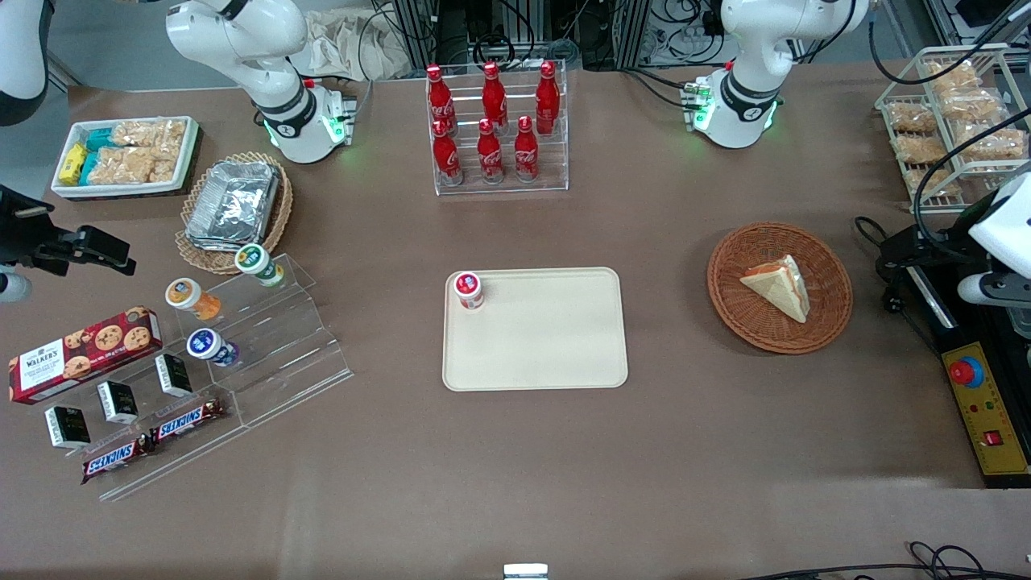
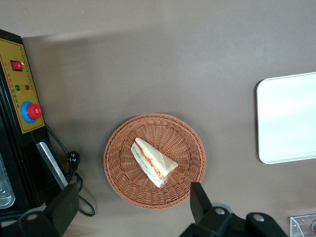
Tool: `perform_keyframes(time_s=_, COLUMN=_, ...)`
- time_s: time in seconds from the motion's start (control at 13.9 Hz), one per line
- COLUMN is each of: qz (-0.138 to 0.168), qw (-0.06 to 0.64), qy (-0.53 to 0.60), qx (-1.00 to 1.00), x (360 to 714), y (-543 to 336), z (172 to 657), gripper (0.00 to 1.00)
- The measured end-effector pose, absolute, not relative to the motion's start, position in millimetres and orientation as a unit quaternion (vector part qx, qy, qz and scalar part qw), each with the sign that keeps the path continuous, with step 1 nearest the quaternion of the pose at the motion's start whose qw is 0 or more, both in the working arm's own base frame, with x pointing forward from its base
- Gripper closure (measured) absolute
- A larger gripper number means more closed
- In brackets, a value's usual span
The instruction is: Place sandwich from basket to tray
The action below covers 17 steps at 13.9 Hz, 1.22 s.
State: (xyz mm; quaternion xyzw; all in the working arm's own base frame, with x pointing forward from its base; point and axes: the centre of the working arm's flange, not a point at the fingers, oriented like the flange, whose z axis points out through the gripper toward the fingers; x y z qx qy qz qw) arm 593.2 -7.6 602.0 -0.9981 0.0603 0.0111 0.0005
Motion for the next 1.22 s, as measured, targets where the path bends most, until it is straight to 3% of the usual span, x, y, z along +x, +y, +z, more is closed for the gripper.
perform_keyframes(time_s=0.86, qz=0.015, qw=-0.003, qy=0.059, qx=-0.998, x=594.2, y=-9.1, z=599.8, gripper=0.0)
perform_keyframes(time_s=1.22, qz=0.035, qw=-0.003, qy=0.04, qx=-0.999, x=589.6, y=-9.0, z=596.5, gripper=0.0)
